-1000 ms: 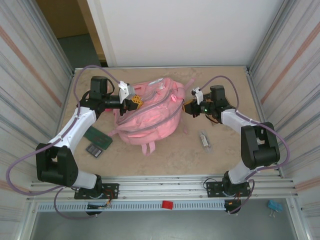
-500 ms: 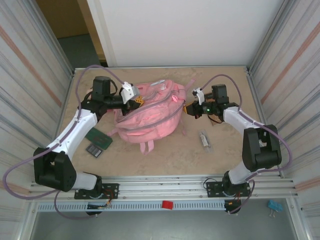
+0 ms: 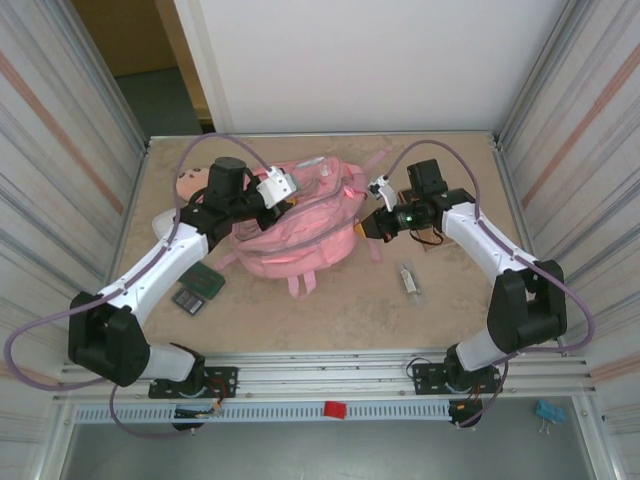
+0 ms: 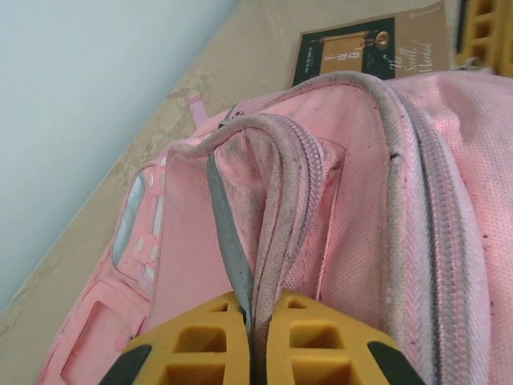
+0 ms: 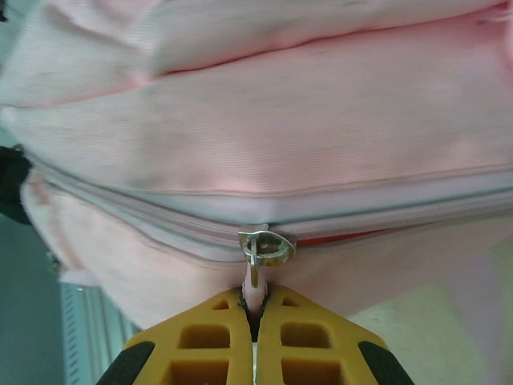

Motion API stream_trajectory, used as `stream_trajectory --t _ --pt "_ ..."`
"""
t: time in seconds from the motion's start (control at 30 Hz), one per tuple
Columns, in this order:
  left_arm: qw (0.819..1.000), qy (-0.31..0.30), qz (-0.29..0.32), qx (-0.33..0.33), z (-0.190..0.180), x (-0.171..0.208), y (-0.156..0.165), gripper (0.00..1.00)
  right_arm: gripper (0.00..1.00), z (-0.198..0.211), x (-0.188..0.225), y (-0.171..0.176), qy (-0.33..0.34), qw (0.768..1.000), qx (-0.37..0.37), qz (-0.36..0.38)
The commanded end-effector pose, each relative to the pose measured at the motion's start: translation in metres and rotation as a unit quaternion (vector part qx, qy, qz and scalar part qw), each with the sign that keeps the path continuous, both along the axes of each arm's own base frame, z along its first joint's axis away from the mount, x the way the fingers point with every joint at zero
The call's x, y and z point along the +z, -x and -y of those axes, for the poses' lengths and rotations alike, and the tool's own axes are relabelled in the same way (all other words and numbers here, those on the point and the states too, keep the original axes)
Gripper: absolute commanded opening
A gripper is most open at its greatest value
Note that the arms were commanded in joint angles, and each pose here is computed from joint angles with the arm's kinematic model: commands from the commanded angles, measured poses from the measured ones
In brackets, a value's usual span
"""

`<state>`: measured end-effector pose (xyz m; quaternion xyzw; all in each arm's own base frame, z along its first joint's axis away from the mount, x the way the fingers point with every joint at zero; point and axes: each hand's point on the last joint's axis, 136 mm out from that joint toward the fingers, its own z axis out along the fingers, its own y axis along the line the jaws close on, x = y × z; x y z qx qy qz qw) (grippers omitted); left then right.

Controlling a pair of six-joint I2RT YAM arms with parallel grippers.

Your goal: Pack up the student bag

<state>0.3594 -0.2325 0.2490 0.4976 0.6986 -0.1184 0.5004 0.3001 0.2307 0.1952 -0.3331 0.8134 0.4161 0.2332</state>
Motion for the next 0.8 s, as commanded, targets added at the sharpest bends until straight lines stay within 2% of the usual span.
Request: stream_trajectory --t 0.0,0.17,0.37,0.5,0.67,0.77 --pt "0.996 0.007 0.037 0.082 -0.011 0.014 -0.031 0.0 0.0 -0.01 0.028 0.027 -0.03 0.997 0.01 -0.066" --pt "0.992 -0.015 0.033 0.121 -0.004 0.004 -0.046 0.0 0.0 -0.03 0.03 0.053 -0.024 0.989 0.008 -0.145" --pt "0.99 -0.027 0.015 0.135 -0.001 -0.012 -0.056 0.0 0.0 -0.046 0.041 0.077 -0.019 0.983 -0.003 -0.181" --pt "0.996 0.016 0.013 0.085 0.023 -0.004 -0.043 0.0 0.0 -0.063 0.05 0.073 -0.058 0.976 -0.03 -0.21" --pt "0.997 0.076 0.005 0.008 0.047 0.008 -0.021 0.0 0.0 -0.077 0.044 0.071 -0.056 0.972 -0.045 -0.223" --pt "0.995 0.09 0.004 -0.036 0.056 0.01 -0.007 0.0 0.07 -0.076 0.037 0.066 -0.05 0.968 -0.062 -0.237"
